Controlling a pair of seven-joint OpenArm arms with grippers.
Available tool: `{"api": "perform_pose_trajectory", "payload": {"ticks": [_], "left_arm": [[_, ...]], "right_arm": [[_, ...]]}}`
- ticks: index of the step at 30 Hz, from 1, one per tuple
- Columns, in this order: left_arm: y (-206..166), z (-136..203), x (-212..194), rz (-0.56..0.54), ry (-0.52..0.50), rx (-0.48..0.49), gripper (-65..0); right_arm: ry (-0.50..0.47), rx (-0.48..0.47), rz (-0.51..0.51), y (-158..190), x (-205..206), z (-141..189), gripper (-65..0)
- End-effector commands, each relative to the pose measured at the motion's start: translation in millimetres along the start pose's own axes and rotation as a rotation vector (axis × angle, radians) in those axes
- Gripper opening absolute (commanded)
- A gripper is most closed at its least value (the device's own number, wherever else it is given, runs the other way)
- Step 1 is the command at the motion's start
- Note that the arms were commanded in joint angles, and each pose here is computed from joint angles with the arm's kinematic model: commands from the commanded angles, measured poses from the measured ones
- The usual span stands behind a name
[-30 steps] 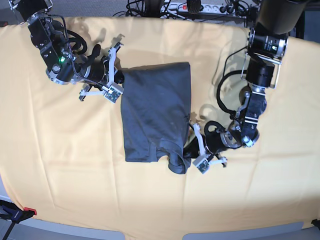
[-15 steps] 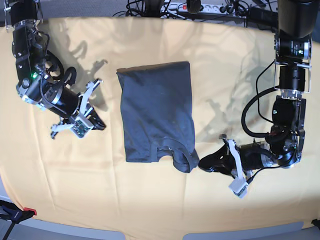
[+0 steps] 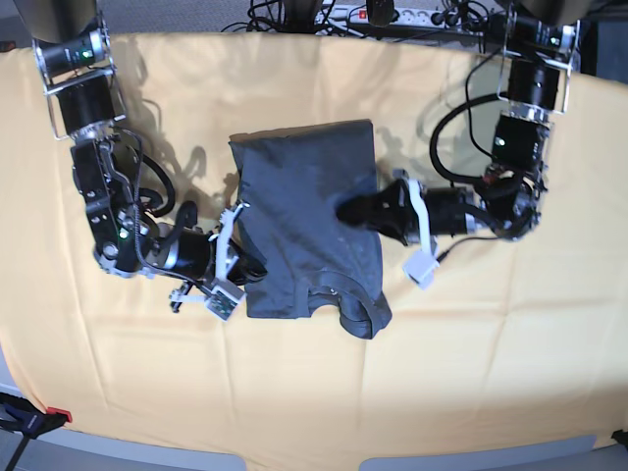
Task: Fold the T-shirt properly
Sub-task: 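Grasp the shirt's two sides with both grippers, then pull the sides inward with both grippers to square the folded shirt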
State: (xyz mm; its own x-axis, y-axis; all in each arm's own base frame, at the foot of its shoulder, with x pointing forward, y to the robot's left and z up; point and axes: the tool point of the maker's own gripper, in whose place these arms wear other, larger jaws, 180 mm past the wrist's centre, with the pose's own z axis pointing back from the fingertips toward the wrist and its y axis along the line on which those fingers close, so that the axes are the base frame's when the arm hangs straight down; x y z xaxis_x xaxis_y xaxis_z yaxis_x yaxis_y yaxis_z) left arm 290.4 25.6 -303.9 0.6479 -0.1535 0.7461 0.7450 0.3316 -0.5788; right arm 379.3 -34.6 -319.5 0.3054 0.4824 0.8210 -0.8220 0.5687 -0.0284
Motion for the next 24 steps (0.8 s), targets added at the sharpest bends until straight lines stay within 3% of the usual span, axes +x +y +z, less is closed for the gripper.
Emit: {"api": "perform_pose_trajectory", "payload": {"ticks": [1, 8, 17, 20, 24], "left_arm": [[-9.5, -1.2, 11.8, -0.037, -0.035, -0.021, -65.0], [-23.8, -25.1, -26.2, 0.008, 0.001, -0.026, -65.0], [-9.9, -27.3, -73.8, 0.029, 0.053, 0.100, -65.0], [-9.9, -27.2, -75.7, 0.031, 0.057, 0.101, -65.0], [-10.0, -27.2, -73.5, 0.029, 0.052, 0.099, -65.0]], "right_arm": [[-0.083, -0.016, 0.008, -12.5, 30.4, 1.4, -65.0], [-0.092, -0.045, -0.049, -41.3, 39.5, -24.9, -65.0], [-0.053, -0.046, -0.097, -42.4, 16.2, -42.0, -65.0], [-0.010, -0.094, -0.021, -50.2, 7.9, -41.8, -65.0], [0.037, -0.344, -0.060, -94.0, -1.9, -31.9, -65.0]]}}
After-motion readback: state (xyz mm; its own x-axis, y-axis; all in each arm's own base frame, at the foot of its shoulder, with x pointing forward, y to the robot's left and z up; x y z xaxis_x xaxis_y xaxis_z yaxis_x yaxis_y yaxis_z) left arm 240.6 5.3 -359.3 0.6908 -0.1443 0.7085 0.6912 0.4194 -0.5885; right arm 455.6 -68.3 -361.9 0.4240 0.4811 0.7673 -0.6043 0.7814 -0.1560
